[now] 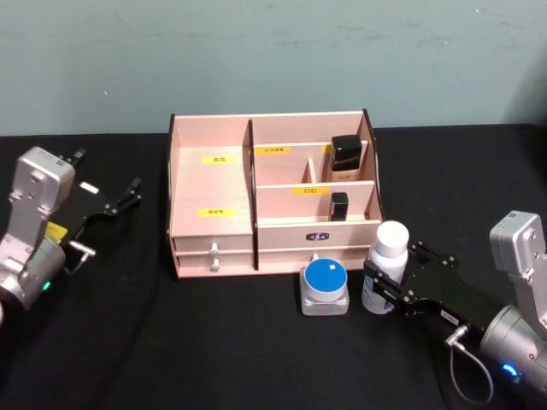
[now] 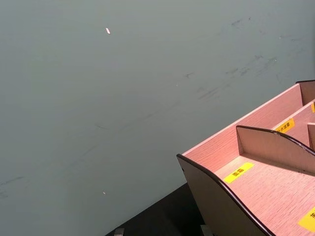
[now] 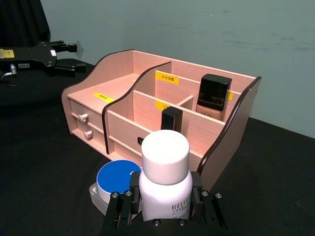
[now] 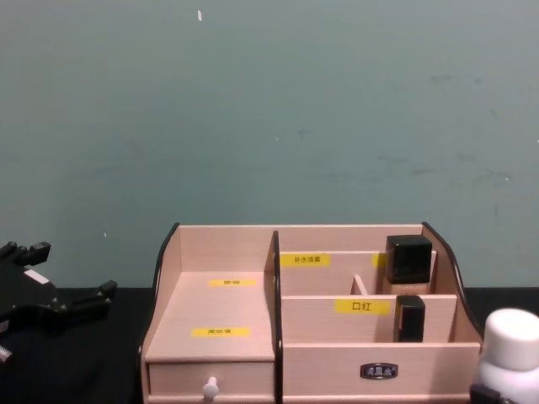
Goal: Pick up the facial cleanser and watermelon frost from the table and place them into the tiered storage box.
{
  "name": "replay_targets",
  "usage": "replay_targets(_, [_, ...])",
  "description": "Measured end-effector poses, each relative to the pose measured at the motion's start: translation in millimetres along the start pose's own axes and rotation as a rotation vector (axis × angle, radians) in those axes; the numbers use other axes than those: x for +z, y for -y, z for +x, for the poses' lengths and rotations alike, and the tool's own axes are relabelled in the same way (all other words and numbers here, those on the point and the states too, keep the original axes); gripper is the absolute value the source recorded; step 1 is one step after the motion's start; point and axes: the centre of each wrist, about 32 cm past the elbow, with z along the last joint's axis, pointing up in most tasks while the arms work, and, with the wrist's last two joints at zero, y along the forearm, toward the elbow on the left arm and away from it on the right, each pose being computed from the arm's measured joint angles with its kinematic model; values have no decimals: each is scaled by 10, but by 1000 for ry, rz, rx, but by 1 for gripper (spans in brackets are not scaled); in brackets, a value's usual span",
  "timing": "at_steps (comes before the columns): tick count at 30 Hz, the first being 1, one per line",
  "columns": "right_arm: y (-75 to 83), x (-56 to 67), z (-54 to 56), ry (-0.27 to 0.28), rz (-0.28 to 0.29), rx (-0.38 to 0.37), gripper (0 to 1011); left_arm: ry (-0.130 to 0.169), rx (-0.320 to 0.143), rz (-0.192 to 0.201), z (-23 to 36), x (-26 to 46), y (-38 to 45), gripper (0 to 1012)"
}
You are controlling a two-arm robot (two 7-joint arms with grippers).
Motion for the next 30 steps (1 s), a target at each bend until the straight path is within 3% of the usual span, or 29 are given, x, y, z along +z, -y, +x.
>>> replay_targets(8, [0,1,1,-2,1,3,594,0,0,0,0,0,0,1001])
replay_targets(14, [-12,101,10,-6,37,24,595,0,0,0,0,0,0,1001])
replay_targets(23, [-43,453,-9,14,122,83,594,0,0,0,0,0,0,1001])
replay_targets(30, [-258,862,-34,76,190,160,594,0,0,0,0,0,0,1001])
